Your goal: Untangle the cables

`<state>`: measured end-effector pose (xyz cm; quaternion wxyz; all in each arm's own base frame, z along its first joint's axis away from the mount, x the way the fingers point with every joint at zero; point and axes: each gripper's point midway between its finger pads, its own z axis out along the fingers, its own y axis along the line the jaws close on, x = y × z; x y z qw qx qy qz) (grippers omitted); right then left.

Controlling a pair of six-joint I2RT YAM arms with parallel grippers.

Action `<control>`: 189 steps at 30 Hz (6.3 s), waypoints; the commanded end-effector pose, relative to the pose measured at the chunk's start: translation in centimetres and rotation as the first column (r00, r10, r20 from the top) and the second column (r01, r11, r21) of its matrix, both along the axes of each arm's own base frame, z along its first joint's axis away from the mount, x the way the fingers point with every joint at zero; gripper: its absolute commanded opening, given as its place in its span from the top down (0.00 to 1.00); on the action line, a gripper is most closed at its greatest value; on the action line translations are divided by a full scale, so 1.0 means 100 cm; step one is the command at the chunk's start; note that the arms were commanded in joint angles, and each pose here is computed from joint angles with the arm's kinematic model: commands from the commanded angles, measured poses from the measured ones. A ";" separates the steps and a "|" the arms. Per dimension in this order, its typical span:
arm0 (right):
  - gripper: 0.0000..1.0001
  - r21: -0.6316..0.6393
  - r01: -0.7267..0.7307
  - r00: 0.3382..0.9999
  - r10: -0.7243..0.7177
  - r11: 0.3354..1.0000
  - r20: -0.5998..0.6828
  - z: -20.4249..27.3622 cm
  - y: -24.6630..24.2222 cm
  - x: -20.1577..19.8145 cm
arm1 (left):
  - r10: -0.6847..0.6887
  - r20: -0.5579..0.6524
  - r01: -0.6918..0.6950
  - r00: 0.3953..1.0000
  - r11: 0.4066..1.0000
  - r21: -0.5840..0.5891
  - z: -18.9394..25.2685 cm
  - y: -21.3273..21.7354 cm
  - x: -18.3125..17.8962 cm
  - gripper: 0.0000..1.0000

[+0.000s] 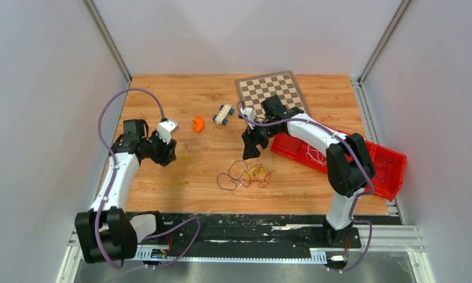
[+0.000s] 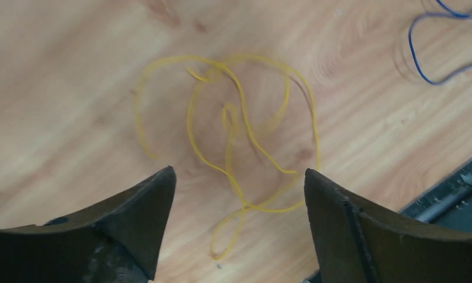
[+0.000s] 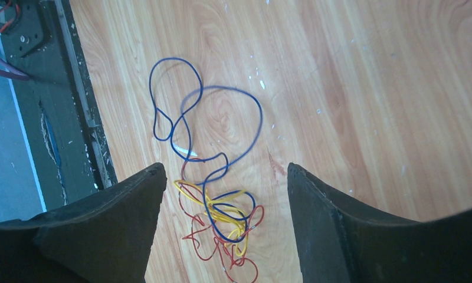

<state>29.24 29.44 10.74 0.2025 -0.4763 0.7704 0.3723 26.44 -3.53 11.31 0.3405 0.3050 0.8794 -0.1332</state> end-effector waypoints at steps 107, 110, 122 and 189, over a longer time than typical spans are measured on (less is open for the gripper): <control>0.04 0.450 -0.054 0.756 -0.258 0.892 0.602 0.267 0.031 -0.051 | -0.065 -0.130 -0.082 0.989 0.487 -0.869 0.239 -0.175 0.008 1.00; 0.00 0.468 -0.102 0.728 -0.255 0.878 0.637 0.282 0.041 -0.048 | -0.096 -0.139 -0.079 0.986 0.468 -0.880 0.245 -0.182 0.005 1.00; 0.00 0.469 -0.220 0.678 -0.211 0.855 0.704 0.304 0.070 -0.055 | -0.105 -0.164 -0.096 0.981 0.473 -0.876 0.244 -0.189 0.005 1.00; 1.00 0.079 0.992 0.071 -0.953 0.098 0.294 0.050 -0.206 0.137 | 0.166 -0.110 -0.192 0.980 0.650 -0.735 0.212 -0.141 0.046 0.00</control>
